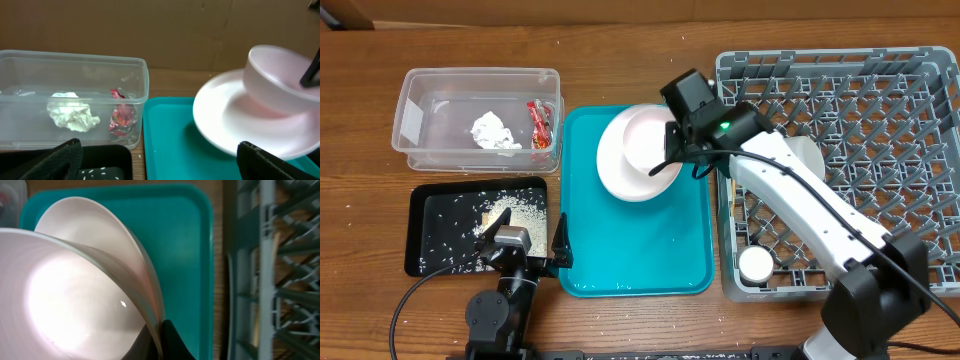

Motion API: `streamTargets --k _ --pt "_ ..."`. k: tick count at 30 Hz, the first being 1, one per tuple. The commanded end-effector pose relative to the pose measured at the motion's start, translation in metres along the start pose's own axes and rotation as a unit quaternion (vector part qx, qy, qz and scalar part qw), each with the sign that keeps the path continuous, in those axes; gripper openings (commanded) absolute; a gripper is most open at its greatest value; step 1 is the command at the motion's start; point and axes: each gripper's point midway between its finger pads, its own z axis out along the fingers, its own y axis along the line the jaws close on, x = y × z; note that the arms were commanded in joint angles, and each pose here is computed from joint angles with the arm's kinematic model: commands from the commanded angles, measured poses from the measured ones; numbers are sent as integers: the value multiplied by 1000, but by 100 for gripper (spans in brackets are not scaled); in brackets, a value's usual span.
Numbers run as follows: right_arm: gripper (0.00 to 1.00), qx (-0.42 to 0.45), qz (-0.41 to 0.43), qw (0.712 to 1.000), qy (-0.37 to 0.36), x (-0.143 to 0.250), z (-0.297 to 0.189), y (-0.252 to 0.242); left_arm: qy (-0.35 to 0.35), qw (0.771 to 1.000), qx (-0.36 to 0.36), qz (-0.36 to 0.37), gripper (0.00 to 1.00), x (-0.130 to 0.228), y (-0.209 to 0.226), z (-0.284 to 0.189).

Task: Sort waste into correct bins and load items into the dishwasher
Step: 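Grasp the rim of the pink-white plate with the right gripper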

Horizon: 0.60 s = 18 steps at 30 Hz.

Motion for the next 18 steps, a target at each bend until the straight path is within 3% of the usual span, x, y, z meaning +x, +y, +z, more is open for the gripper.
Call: streamTargets --k 1,6,11,13,14,18 --pt "4 -44 -8 998 53 29 21 15 -3 1000 6 3 100 0 -2 0" --pt "4 -100 -9 991 86 60 52 28 -3 1000 6 3 100 1 -2 0" --pt "5 -84 9 993 78 61 60 20 -3 1000 6 3 100 0 -2 0" --pt "17 -79 2 994 71 57 59 19 -3 1000 6 3 100 0 -2 0" --pt "17 -79 -3 994 69 55 59 19 -3 1000 6 3 100 0 -2 0" --pt "4 -80 -10 995 63 51 56 21 -3 1000 6 3 100 0 -2 0"
